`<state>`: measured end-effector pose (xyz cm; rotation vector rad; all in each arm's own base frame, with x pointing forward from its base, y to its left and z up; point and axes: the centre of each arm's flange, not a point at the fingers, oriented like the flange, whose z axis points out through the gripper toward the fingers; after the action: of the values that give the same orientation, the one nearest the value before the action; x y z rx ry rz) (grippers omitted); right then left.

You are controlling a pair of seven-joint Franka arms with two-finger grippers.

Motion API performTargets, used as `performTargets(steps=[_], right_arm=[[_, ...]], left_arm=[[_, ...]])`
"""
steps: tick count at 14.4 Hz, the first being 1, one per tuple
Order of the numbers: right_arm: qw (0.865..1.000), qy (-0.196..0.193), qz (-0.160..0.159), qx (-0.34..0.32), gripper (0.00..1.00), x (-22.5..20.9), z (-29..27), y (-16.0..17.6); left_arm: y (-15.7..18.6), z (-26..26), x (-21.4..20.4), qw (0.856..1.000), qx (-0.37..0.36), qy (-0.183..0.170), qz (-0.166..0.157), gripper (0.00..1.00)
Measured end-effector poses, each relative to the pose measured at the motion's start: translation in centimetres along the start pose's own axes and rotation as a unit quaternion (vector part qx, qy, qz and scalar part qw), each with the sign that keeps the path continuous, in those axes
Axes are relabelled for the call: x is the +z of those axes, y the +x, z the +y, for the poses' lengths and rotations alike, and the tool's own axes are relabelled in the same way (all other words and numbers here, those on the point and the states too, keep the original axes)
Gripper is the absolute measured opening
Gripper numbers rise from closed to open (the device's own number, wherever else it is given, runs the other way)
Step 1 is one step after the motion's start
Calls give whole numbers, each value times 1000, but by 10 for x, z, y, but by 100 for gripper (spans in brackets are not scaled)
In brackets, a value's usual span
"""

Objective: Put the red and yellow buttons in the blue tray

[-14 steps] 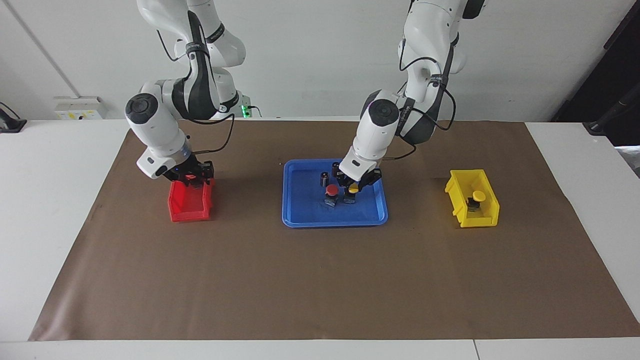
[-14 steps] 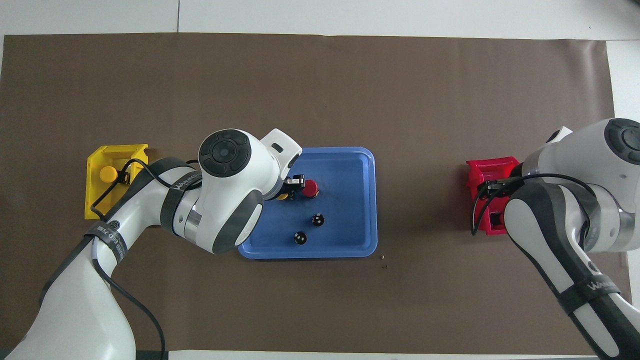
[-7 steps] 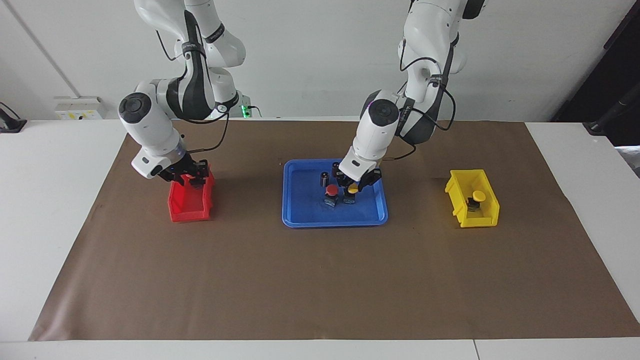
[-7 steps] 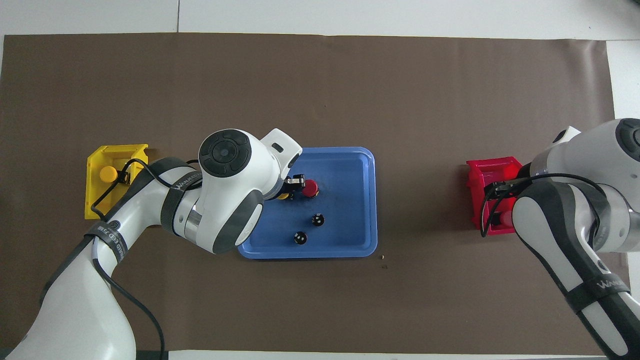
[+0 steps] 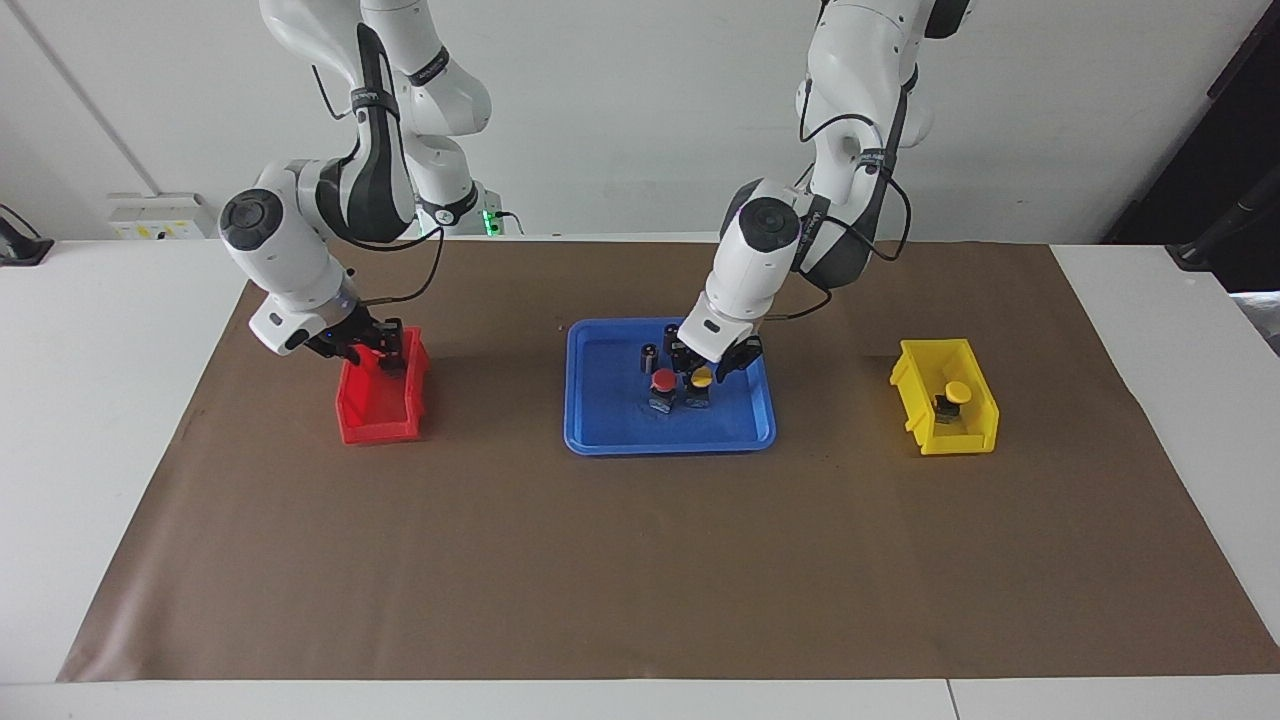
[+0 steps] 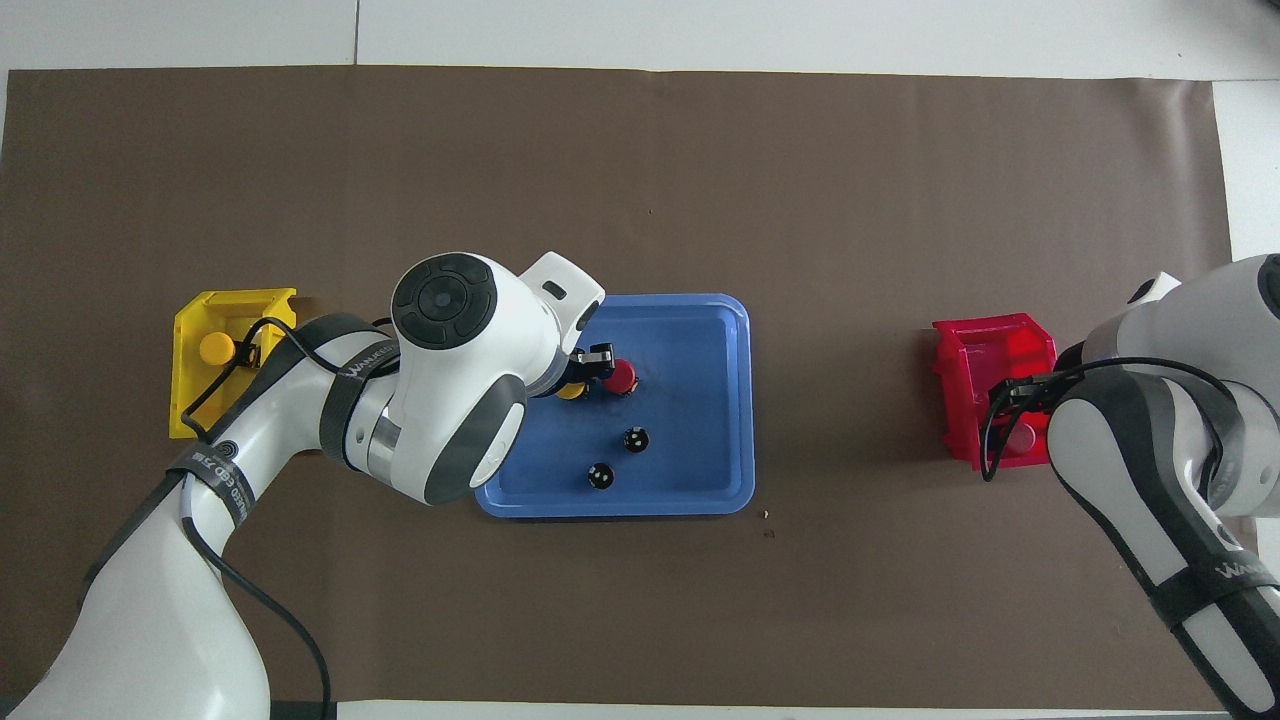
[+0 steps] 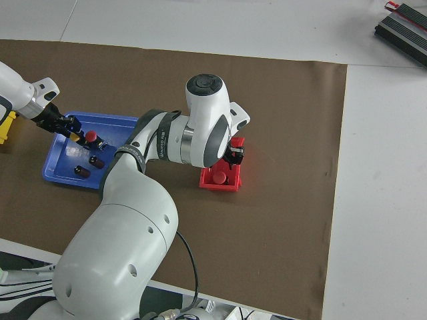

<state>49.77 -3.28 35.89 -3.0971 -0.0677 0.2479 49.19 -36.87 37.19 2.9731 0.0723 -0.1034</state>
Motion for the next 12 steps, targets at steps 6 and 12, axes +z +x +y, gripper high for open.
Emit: performTargets(steps=[6,12], right_arm=[[1000,1,-13,4,59,12,-1,-10],[1000,2,-19,4,59,19,-2,-20]], left_arm=[[29,-40,-73,998,-32,6,-47,63],[46,-199,-131,994,41,88,-56,74]])
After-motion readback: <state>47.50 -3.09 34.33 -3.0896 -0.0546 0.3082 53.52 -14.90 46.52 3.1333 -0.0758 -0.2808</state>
